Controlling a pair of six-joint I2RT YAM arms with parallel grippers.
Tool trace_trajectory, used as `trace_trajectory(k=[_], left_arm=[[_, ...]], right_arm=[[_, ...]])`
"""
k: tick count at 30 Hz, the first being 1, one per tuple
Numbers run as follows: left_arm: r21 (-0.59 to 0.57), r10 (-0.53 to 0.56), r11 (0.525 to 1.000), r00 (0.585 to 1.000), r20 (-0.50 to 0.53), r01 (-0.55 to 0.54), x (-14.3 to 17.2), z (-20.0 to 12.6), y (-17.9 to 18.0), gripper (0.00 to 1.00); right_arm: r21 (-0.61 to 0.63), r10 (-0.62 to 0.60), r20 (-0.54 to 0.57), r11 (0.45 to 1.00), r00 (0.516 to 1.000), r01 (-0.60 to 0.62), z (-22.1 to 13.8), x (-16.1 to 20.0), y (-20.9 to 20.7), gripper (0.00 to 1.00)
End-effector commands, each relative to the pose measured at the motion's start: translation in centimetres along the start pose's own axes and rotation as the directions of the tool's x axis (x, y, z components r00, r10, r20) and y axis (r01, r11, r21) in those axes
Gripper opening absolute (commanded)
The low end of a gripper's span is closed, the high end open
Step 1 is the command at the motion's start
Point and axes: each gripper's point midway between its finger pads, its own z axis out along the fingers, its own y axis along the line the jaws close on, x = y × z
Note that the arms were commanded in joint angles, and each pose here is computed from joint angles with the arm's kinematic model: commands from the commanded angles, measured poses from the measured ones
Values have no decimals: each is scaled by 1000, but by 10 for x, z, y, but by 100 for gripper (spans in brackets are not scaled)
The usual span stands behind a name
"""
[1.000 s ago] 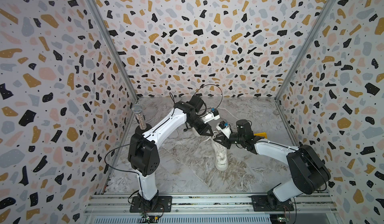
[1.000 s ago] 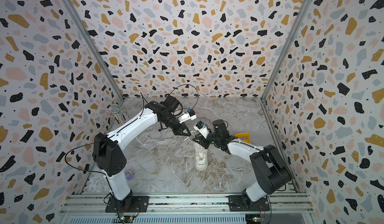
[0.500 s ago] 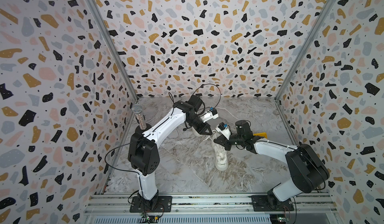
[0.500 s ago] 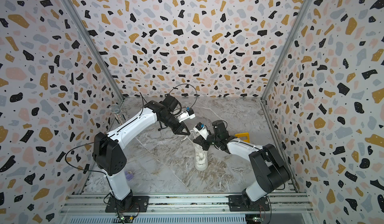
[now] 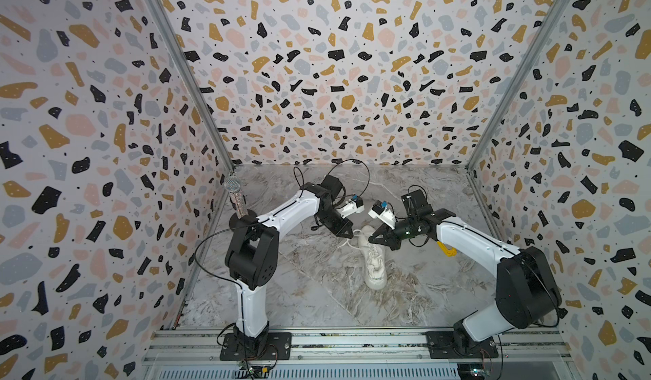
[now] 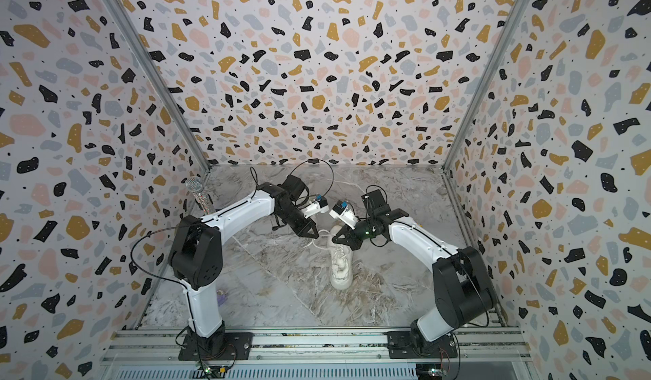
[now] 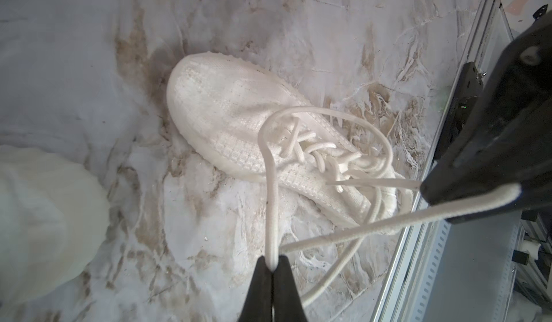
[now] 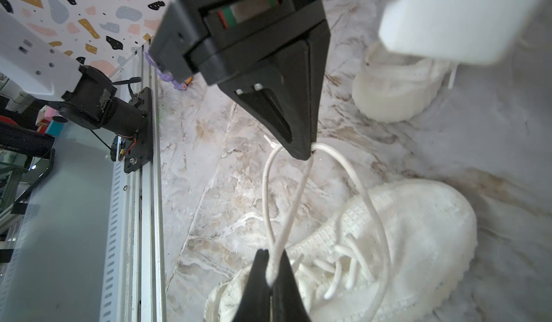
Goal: Tie the shoes
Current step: Cross the shoelace with the shoelace, then tie the shoelace on the shoe.
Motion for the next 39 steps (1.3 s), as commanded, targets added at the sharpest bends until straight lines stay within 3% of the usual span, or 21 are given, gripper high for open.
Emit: trace_trajectory(k=[1,7,25,33,39], left_arm=[[4,-55,998,998,11,55,-2,15,15,0],[33,-91,995,996,-8,91,-2,33,24,0],[-9,-49,999,999,19,50,1,14,28,43],[7,-6,1000,999,39,6,20,4,20,53],[7,4,1000,993,114,-5,30,11,16,56]], right_arm=[[30,65,-51,998,997,-64,2,2,-13,0],[70,80,-81,995,994,-74,10,-1,-35,0],[78,95,-98,993,991,-88,16,6,-42,0],[79,97,-95,993,991,-90,16,5,-43,0],[71,104,-97,993,990,-98,18,6,-43,0]])
